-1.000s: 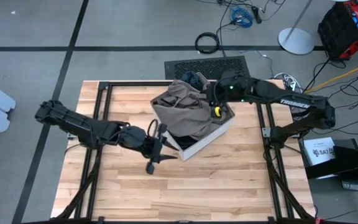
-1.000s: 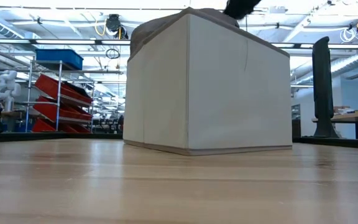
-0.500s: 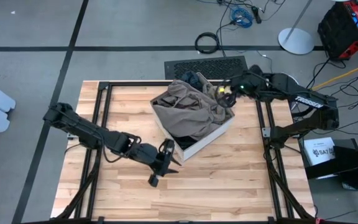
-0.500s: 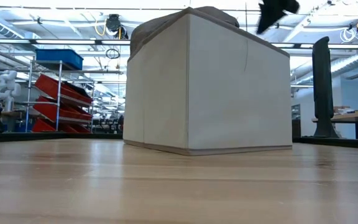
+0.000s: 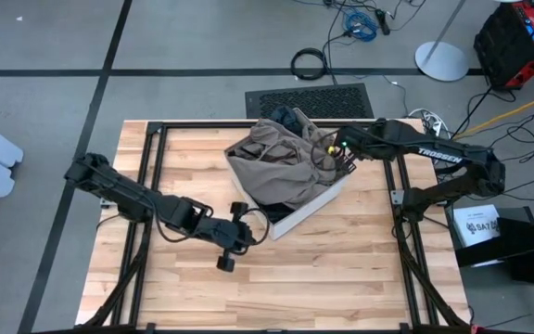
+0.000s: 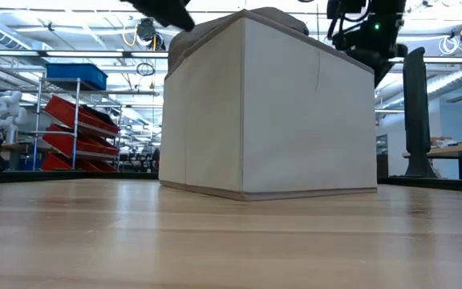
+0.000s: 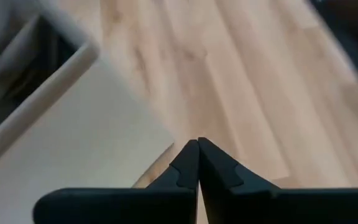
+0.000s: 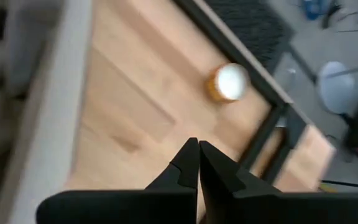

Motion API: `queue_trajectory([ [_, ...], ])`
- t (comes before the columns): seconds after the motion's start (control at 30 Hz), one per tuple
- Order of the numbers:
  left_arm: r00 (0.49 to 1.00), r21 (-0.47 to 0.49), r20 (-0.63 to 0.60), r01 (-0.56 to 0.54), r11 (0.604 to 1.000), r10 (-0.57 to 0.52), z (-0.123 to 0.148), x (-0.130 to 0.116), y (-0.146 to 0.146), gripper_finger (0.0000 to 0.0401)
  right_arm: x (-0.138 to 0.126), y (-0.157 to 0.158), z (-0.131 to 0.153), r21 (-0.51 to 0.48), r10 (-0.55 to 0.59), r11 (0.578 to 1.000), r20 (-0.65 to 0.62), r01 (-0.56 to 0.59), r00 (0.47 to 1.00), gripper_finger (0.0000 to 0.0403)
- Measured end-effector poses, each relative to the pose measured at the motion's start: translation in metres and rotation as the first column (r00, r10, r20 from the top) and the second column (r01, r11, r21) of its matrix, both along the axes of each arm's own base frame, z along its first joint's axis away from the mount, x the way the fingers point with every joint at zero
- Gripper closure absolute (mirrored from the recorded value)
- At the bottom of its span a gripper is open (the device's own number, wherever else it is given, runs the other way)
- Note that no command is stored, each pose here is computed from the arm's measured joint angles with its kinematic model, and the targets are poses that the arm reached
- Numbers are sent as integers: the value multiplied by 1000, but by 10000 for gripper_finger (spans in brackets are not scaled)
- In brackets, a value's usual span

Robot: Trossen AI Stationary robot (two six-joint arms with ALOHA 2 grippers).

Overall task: Sort clothes
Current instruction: Adjust the laundry organizer

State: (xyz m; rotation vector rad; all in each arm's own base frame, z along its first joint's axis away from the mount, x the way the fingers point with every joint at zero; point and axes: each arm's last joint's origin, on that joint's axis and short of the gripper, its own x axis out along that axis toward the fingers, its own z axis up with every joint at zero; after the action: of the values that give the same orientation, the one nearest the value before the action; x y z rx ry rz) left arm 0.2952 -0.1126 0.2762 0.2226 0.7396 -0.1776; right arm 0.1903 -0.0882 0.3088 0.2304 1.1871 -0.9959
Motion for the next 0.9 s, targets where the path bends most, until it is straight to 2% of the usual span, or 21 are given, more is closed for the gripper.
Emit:
queue_trajectory([
  [0.13, 992, 81, -51, -107, 991, 112, -5, -4, 10, 396, 3, 2, -8, 68, 34, 997, 33, -36, 999, 403],
  [0.3, 961, 179, -88, -243, 954, 261, -10, -6, 29, 398, 6, 12, -7, 109, 69, 991, 72, -76, 995, 403],
  [0.77, 925, 252, -116, -326, 911, 363, -11, 2, 77, 400, 20, 57, -4, 167, 188, 961, 187, -219, 964, 402],
  [0.9, 897, 286, -154, -361, 888, 415, -12, -3, 91, 400, 27, 67, -4, 177, 226, 946, 236, -271, 945, 402],
])
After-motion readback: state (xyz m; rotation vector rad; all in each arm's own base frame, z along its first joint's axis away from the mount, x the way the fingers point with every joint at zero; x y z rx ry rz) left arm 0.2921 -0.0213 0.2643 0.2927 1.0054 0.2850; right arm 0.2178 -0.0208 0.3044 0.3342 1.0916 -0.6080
